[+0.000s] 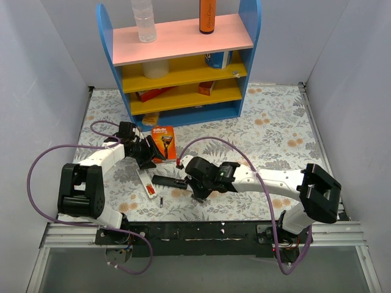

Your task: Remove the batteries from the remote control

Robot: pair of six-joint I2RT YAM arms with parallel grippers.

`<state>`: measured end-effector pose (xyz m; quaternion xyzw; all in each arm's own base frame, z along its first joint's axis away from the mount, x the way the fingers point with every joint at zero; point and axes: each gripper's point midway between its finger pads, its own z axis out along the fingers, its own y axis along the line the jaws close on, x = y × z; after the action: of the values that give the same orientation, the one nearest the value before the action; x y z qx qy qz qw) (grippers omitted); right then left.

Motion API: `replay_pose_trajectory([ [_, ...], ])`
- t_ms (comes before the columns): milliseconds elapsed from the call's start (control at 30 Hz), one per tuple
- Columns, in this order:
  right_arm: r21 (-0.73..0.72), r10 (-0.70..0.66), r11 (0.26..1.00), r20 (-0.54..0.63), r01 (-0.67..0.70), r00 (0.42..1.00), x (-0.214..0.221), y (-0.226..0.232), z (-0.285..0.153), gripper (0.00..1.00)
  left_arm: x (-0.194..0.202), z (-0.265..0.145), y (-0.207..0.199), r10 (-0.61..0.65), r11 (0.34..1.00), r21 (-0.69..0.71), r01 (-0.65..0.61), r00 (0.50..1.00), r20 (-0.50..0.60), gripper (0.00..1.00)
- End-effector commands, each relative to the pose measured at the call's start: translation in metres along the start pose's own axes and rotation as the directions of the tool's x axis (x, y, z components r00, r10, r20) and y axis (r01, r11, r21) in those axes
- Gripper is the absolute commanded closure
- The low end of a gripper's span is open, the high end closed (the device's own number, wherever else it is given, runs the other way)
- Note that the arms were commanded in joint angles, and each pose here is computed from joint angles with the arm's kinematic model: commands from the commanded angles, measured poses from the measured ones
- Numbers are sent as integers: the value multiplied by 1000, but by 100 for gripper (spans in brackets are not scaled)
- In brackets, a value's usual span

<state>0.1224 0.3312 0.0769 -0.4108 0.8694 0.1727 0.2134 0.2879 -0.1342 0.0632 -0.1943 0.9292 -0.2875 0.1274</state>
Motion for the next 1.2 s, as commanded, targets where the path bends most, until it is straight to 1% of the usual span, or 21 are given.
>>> replay_pose_trajectory([
  [0,71,18,997,-18,-16,1000,9,-22,-4,99,3,3,-3,35,999,13,-35,999,-9,43],
  [267,98,37,995,-11,-36,999,7,-40,-4,99,10,13,1,53,998,-13,-54,998,-40,43],
  [600,123,56,991,11,-57,998,-1,-65,-5,99,26,25,-7,92,996,2,-92,992,-90,43],
  [767,127,51,990,16,-53,999,-6,-71,-8,99,44,30,-13,92,995,46,-87,987,-134,45],
  [800,129,50,990,18,-52,999,-7,-73,-9,99,51,31,-12,86,995,60,-77,984,-155,45],
  [900,140,48,989,21,-50,999,-12,-76,-16,99,59,30,-17,73,994,93,-58,983,-170,46],
  [933,141,45,989,16,-47,999,-12,-76,-20,99,66,30,-16,58,994,106,-38,979,-193,46],
  [1033,134,46,990,33,-50,998,-20,-73,-27,99,73,29,-20,51,989,143,-20,975,-214,48],
  [1167,105,48,993,45,-53,998,-28,-67,-34,99,78,26,-22,46,988,155,-11,974,-223,48],
])
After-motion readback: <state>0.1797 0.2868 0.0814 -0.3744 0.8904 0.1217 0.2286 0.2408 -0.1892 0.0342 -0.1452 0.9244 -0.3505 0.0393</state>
